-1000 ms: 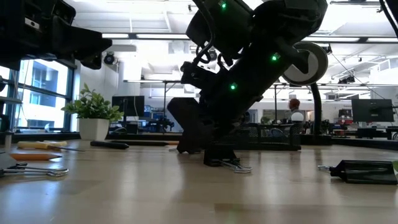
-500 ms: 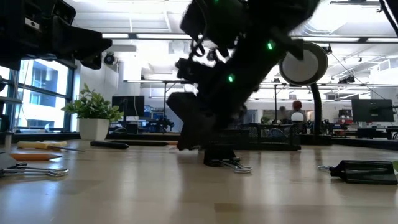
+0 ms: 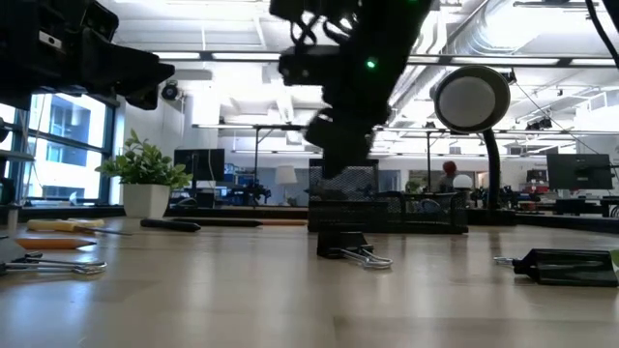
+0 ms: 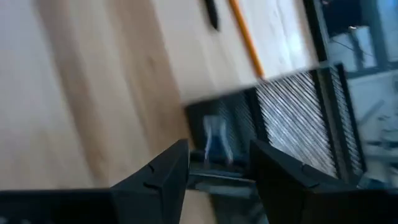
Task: Pick and place office supplies into organizer
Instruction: Put the black binder clip into the desk organizer
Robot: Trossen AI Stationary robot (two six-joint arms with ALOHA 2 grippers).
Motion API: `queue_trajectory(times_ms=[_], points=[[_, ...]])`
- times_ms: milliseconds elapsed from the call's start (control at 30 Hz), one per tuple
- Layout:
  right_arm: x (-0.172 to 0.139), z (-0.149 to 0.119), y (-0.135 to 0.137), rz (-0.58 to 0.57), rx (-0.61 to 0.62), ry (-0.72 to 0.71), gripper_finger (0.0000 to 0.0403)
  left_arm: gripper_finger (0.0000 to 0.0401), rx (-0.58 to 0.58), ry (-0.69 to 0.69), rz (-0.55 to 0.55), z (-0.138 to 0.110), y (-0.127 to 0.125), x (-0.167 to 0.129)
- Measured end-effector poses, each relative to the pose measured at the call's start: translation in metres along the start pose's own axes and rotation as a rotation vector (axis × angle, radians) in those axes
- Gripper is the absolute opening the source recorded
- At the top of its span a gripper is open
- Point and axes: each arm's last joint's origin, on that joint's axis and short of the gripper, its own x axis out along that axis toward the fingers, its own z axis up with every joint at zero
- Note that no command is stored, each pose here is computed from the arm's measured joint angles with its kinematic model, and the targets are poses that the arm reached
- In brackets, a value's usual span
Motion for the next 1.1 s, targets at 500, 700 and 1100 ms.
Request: queue_trajectory(times_ms=[500, 700, 1100], points=[[0.002, -0.001, -0.022, -0.066, 0.000, 0.013, 0.0150, 0.0129, 0.000, -0.001, -0.001, 0.000, 0.000, 0.000], [-0.009, 0.003, -0.037, -0.089, 0.029, -0.027, 0.0140, 0.0129, 0.000, -0.001, -0.002, 0.000, 0.000, 0.000], [0.011, -0.003, -0.041, -0.108, 0.051, 0.000, 0.0155, 0.0129, 0.000, -0.001, -0.002, 0.000, 0.000, 0.000]])
